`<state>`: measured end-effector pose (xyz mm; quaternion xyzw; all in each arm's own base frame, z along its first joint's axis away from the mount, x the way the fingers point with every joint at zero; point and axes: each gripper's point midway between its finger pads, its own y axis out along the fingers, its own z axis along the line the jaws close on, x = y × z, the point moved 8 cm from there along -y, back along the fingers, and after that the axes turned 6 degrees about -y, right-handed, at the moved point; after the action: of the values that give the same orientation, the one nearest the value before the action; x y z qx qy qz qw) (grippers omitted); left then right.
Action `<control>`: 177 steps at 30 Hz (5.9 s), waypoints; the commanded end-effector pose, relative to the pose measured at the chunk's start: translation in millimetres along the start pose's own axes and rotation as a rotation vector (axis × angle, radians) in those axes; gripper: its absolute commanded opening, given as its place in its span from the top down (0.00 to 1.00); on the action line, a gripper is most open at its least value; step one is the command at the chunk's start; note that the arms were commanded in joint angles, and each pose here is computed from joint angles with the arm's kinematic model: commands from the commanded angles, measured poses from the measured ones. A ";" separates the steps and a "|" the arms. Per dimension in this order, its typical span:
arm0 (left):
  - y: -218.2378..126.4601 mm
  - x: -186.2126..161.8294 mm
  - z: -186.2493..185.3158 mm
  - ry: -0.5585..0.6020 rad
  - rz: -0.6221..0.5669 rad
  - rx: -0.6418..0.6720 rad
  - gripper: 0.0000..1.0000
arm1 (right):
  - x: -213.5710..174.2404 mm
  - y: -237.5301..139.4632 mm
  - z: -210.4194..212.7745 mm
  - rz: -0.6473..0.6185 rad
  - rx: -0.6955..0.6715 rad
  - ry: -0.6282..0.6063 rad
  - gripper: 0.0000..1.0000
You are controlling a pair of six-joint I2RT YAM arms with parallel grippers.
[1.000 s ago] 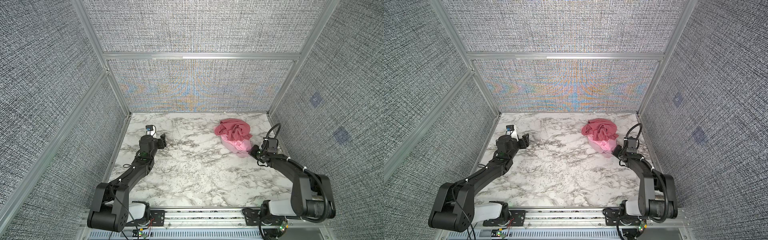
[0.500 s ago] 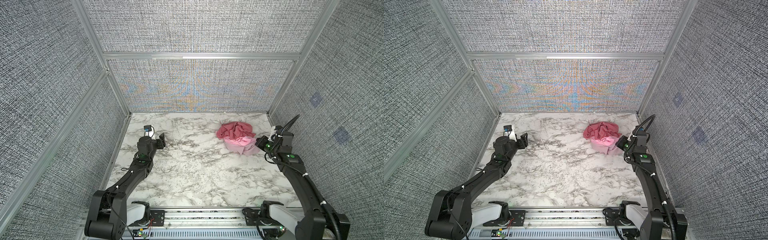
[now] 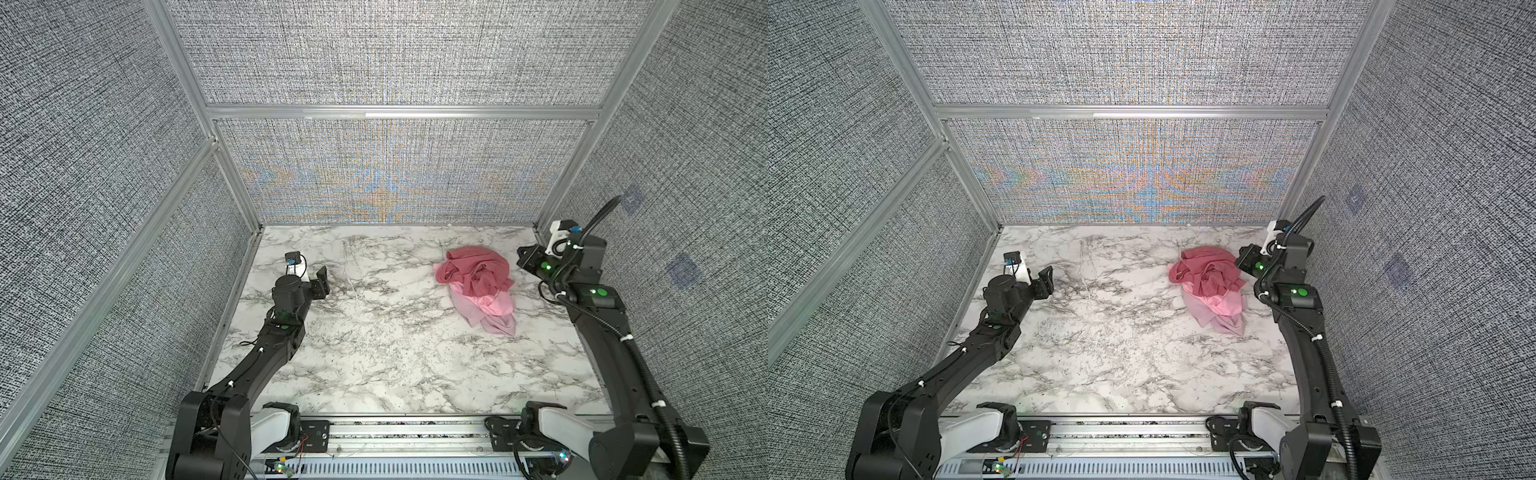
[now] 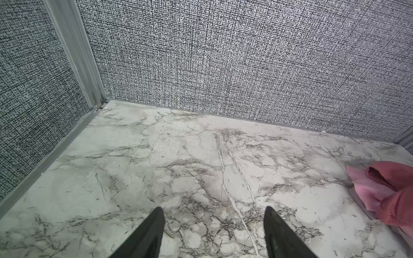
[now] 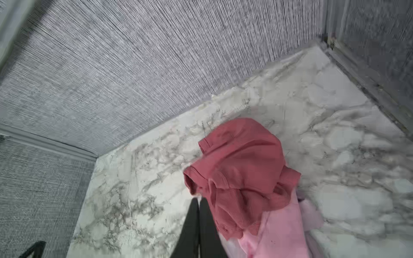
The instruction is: Pick out a specific cloth from the pile
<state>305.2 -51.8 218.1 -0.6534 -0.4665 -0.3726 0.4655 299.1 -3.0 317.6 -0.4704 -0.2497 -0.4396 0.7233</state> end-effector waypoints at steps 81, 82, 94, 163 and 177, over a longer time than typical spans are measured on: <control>-15.2 47.0 -14.0 -0.035 -0.010 0.001 0.28 | 161.2 -108.9 129.9 -0.303 0.350 -0.161 1.00; -17.2 52.7 -15.6 -0.036 -0.012 0.003 0.28 | 164.0 -114.4 138.4 -0.310 0.372 -0.175 1.00; -55.4 125.8 -33.8 -0.019 -0.004 0.048 0.28 | 160.3 -104.4 244.8 -0.245 0.719 -0.299 1.00; 15.8 18.6 -128.5 -0.035 0.320 -0.299 0.31 | -100.8 52.1 162.0 0.087 0.350 -0.306 0.45; 79.3 -109.2 -212.2 0.175 0.724 -0.296 0.41 | -95.8 8.5 56.0 0.050 0.149 -0.162 0.45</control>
<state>340.3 -291.6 174.4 -0.8153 -0.1304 -0.3155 0.4677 265.5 88.8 267.4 -0.4590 -0.3398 -0.3672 0.7342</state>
